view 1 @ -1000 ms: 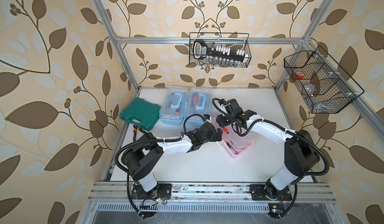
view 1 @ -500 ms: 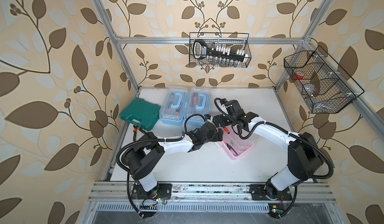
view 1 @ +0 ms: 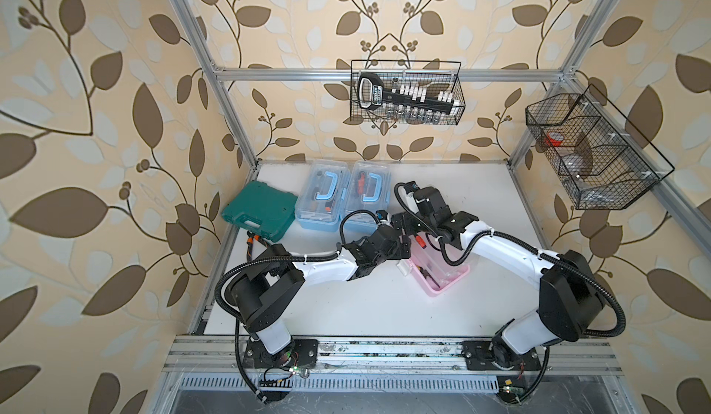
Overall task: Close toolboxes
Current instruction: Close the toolbox lid.
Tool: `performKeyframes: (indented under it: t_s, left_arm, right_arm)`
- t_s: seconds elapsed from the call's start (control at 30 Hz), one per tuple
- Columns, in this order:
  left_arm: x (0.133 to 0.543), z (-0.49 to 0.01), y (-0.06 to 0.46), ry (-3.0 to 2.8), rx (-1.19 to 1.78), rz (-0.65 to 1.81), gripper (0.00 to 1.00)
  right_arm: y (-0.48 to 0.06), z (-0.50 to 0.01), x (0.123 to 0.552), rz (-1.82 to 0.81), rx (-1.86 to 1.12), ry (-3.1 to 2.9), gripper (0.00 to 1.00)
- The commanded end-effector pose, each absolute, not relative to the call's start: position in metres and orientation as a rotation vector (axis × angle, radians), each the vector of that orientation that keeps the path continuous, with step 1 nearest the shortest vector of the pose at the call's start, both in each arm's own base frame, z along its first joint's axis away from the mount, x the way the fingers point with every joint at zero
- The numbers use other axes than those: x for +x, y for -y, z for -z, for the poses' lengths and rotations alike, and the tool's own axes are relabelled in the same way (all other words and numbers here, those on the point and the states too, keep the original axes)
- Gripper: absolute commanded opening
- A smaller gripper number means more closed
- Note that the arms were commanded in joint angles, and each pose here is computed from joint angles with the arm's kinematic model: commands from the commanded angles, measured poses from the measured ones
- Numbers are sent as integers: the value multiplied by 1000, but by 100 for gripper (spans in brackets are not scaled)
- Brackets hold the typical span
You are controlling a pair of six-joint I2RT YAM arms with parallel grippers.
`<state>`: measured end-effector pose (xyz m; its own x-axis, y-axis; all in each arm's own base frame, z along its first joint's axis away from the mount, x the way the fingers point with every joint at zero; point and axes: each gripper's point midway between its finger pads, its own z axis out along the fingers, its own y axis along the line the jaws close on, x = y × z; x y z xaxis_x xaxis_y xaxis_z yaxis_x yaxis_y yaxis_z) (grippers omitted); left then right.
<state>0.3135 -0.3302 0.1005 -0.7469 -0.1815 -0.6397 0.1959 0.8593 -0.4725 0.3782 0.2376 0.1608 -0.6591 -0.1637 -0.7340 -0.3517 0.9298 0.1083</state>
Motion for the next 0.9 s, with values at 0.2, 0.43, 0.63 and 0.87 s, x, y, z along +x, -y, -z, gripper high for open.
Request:
performKeyframes:
  t_s: [0.2, 0.43, 0.63, 0.87]
  left_arm:
    - [307, -114, 333, -2294, 72, 704, 99]
    - [304, -120, 323, -2281, 75, 676, 99]
    - [303, -118, 318, -2285, 77, 650, 99]
    - [301, -107, 315, -2307, 71, 634, 99]
  right_arm:
    - [-272, -199, 397, -386, -410, -2143, 99]
    - [-295, -219, 397, -487, -459, -2091, 99]
    - [-310, -224, 397, -546, -481, -2083, 99]
    - [-321, -217, 391, -598, -496, -2091, 99]
